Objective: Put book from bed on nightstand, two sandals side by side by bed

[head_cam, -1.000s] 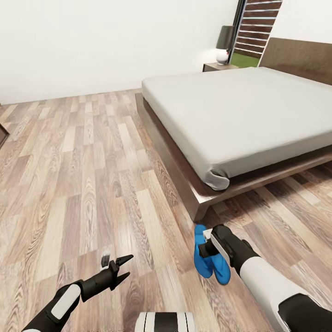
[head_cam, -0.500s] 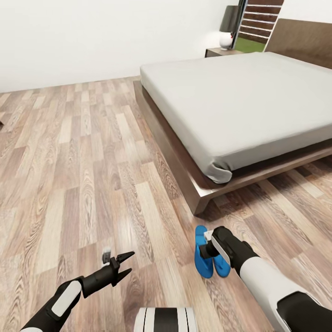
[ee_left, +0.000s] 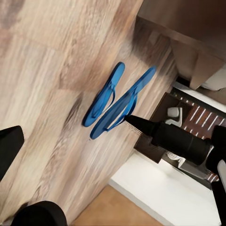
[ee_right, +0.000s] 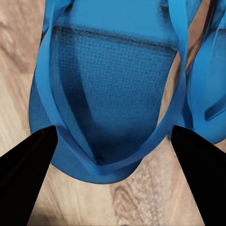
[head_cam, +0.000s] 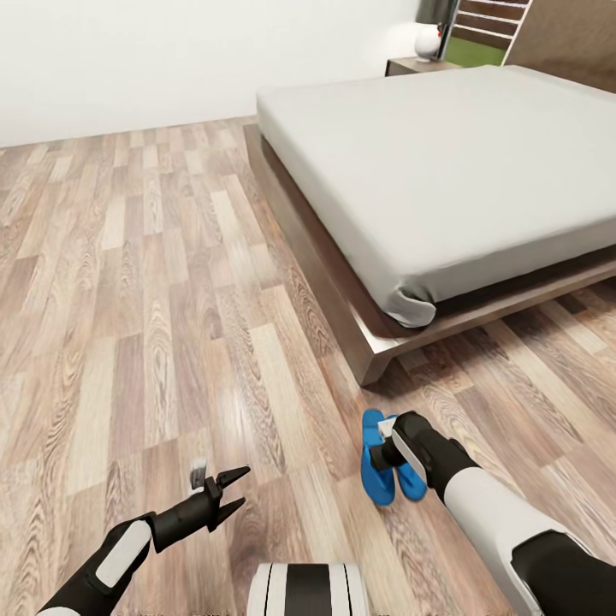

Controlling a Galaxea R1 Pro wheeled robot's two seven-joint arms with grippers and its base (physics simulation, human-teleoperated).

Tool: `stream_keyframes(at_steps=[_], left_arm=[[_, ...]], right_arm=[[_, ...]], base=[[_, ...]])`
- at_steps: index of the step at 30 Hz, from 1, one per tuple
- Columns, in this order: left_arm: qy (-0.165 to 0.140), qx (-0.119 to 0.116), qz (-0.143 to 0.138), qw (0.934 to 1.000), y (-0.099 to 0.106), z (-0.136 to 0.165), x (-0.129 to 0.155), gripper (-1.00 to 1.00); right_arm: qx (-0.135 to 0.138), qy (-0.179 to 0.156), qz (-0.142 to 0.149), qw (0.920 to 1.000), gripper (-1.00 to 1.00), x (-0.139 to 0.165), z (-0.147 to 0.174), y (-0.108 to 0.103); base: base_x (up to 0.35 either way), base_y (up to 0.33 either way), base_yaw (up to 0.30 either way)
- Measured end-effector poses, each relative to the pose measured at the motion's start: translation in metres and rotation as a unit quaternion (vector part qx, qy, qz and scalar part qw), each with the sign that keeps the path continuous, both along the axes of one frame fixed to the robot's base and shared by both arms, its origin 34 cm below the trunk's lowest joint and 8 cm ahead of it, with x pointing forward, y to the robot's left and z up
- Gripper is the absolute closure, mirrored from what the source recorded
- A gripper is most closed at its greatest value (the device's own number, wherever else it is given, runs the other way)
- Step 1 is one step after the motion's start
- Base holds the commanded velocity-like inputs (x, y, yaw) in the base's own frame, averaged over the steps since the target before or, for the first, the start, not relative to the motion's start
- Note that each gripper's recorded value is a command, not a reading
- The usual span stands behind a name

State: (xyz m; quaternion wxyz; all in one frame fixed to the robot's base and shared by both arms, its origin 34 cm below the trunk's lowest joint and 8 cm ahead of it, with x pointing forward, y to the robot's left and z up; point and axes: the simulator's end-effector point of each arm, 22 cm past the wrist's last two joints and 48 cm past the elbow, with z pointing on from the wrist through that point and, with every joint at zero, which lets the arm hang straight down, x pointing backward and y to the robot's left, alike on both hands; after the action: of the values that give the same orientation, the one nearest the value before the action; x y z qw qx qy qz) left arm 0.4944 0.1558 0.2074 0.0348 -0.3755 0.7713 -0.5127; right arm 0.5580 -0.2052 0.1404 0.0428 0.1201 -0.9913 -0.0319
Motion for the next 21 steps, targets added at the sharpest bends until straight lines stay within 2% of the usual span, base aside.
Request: stream_keyframes(at_steps=[9,15,21], left_arm=[[0.017,-0.002,0.0,0.9999,0.0,-0.015,-0.01,-1.0],[0.02,-0.013,0.004,0.9997,0.001,-0.019,-0.014,-1.0],[0.025,-0.013,0.005,0.9996,0.005,-0.025,-0.018,-1.0]], right_arm=[[-0.003,0.001,0.001,1.0,1.0,0.011,-0.01,-0.002],[-0.009,0.008,0.002,0.9999,1.0,0.007,-0.021,-0.005],[-0.012,0.012,0.002,0.9999,1.0,0.006,-0.028,-0.006]], base=[[0.0,0.0,0.0],[0.0,0.0,0.0],[0.0,0.0,0.0]])
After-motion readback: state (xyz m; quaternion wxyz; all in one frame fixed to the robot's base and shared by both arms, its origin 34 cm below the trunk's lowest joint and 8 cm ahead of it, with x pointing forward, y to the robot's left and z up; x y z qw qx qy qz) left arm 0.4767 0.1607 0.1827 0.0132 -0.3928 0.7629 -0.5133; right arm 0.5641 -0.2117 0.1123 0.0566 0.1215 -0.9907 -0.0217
